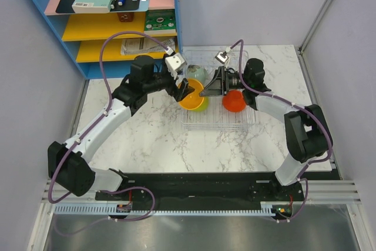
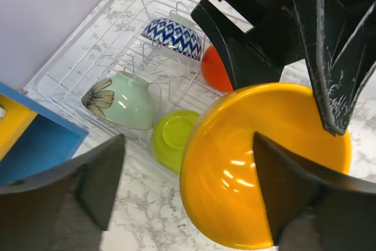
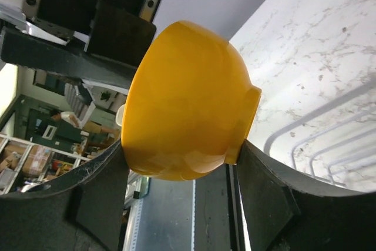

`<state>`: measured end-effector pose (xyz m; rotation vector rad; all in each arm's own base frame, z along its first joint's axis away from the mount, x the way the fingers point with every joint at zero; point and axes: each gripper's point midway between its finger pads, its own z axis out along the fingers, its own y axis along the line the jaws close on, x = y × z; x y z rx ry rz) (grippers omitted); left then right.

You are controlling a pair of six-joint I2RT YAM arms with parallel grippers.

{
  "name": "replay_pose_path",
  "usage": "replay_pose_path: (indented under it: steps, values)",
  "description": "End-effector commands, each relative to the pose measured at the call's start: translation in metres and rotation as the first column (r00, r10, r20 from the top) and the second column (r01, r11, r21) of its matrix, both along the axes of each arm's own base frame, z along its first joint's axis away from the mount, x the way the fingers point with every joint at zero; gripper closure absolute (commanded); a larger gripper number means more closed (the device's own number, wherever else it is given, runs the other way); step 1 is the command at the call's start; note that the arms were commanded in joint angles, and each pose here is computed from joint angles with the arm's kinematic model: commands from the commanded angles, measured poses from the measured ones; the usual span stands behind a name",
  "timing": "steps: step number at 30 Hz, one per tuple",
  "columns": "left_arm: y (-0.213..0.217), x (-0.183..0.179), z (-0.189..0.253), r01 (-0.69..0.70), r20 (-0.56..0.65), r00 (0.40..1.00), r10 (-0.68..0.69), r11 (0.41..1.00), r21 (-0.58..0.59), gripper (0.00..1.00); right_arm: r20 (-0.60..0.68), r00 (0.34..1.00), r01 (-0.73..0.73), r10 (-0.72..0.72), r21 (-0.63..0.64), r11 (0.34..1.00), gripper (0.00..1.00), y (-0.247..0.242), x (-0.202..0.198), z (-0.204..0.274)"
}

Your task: Load the bowls into the dish rack

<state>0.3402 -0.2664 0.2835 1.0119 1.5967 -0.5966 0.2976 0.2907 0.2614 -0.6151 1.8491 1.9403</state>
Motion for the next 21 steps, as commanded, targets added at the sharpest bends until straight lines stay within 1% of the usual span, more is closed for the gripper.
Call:
replay_pose_path:
  steps: [1,2,3,4,8,9,10,11,12,13,15,16,17,18,19,20,21]
  values:
    - [0.015,0.011,0.028,-0.059,0.024,0.998,0.062,0.995,-0.084,0.0,0.159,0.985,0.072,-0.067,-0.022,0.997,1.0,-0.009,0.01,0.01]
    - [0.02,0.012,0.034,-0.07,0.034,0.997,0.073,0.993,-0.094,0.0,0.101,0.992,0.086,-0.079,-0.067,0.994,1.0,-0.013,0.012,0.0]
    - [0.029,0.016,0.039,-0.095,0.038,0.994,0.1,0.99,-0.104,0.0,0.19,0.978,0.107,-0.091,-0.075,0.991,1.0,-0.016,0.017,0.003]
    - [0.035,0.016,0.046,-0.105,0.048,0.993,0.112,0.988,-0.115,0.0,0.144,0.983,0.129,-0.111,-0.122,0.984,1.0,-0.021,0.018,-0.006]
    - [0.066,0.021,0.049,-0.165,0.051,0.984,0.172,0.979,-0.119,0.0,0.199,0.965,0.205,-0.17,-0.171,0.964,1.0,-0.035,0.027,-0.008]
    - [0.07,0.02,0.042,-0.172,0.039,0.983,0.177,0.98,-0.105,0.0,0.237,0.954,0.227,-0.182,-0.175,0.958,1.0,-0.039,0.03,0.0]
    - [0.074,0.02,0.038,-0.183,0.028,0.982,0.186,0.979,-0.095,0.0,0.266,0.943,0.266,-0.197,-0.255,0.93,1.0,-0.048,0.033,-0.016]
    - [0.083,0.019,0.024,-0.209,-0.003,0.978,0.209,0.976,-0.061,0.0,0.295,0.933,0.295,-0.207,-0.298,0.908,1.0,-0.054,0.037,-0.021]
    - [0.086,0.018,0.016,-0.212,-0.021,0.977,0.212,0.976,-0.041,0.0,0.299,0.931,0.308,-0.208,-0.345,0.886,1.0,-0.059,0.034,-0.021]
    - [0.088,0.016,0.009,-0.206,-0.038,0.978,0.205,0.978,-0.025,0.0,0.388,0.898,0.367,-0.209,-0.395,0.843,1.0,-0.068,0.045,-0.03]
    - [0.095,0.007,-0.016,-0.179,-0.11,0.978,0.178,0.984,0.001,0.0,0.425,0.883,0.401,-0.198,-0.468,0.788,1.0,-0.08,0.047,-0.039]
    - [0.097,0.005,-0.023,-0.173,-0.132,0.976,0.172,0.985,0.007,0.0,0.463,0.862,0.451,-0.205,-0.518,0.727,1.0,-0.091,0.056,-0.046]
    - [0.1,0.002,-0.03,-0.156,-0.148,0.977,0.155,0.988,0.009,0.0,0.517,0.84,0.469,-0.164,-0.542,0.697,1.0,-0.099,0.061,-0.051]
    - [0.101,-0.004,-0.043,-0.137,-0.197,0.97,0.141,0.99,0.029,0.0,0.533,0.833,0.487,-0.15,-0.577,0.656,1.0,-0.106,0.063,-0.055]
    - [0.102,-0.005,-0.045,-0.128,-0.208,0.969,0.131,0.991,0.029,0.0,0.55,0.824,0.5,-0.132,-0.599,0.625,1.0,-0.112,0.066,-0.059]
    - [0.103,-0.009,-0.052,-0.105,-0.227,0.968,0.107,0.994,0.024,0.0,0.595,0.799,0.53,-0.089,-0.625,0.573,1.0,-0.123,0.072,-0.064]
    - [0.103,-0.014,-0.057,-0.086,-0.248,0.964,0.09,0.996,0.027,0.0,0.605,0.794,0.532,-0.061,-0.644,0.549,1.0,-0.126,0.071,-0.064]
